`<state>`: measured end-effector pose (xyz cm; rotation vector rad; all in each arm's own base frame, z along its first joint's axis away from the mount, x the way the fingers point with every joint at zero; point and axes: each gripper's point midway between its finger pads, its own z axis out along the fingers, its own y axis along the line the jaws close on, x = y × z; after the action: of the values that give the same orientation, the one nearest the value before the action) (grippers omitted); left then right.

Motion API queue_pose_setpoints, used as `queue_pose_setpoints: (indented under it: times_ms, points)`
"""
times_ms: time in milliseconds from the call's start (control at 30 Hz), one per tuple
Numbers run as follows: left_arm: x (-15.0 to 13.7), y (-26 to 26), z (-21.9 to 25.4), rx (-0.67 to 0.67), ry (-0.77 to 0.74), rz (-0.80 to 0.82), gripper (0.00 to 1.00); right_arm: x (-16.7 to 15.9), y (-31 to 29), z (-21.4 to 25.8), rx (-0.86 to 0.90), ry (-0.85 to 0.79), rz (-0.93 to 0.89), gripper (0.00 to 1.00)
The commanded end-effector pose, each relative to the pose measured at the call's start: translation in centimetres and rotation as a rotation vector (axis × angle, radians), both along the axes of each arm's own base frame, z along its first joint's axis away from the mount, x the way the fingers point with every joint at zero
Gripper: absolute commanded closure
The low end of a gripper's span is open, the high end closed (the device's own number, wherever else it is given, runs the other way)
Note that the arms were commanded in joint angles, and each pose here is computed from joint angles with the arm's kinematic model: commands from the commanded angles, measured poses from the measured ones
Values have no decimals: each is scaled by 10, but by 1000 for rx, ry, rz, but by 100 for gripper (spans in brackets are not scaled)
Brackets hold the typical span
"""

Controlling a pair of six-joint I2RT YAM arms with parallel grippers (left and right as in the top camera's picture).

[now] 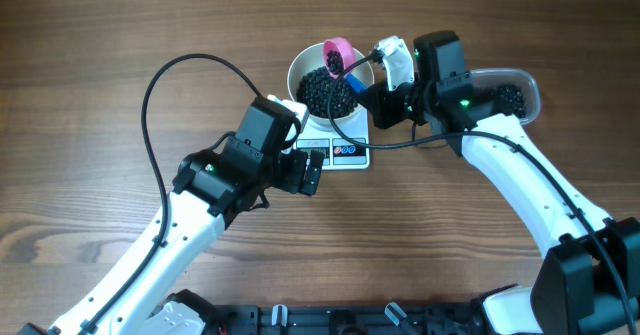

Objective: Scoop item into bowl and weigh 150g on scale
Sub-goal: 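Tilt the scoop slightly over the bowl to trickle in a few beans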

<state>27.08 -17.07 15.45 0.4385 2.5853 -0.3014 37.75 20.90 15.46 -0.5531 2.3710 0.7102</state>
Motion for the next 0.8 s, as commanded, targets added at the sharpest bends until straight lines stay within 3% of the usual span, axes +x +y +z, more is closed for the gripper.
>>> queue_pose_setpoints:
  times_ms: [0,533,600,700,767]
  points:
    - [-1,2,-4,3,7,-7,0,-1,6,16,40,-16,9,96]
    - [-1,2,-4,3,7,-7,0,0,6,16,47,-9,-4,96]
    - [-1,2,-4,3,7,-7,0,-7,15,21,87,-7,62,96]
    - [-1,2,-4,3,7,-7,0,6,-2,13,9,-19,-48,96]
    - [-1,2,-4,3,7,-7,0,-2,8,17,49,-20,24,96]
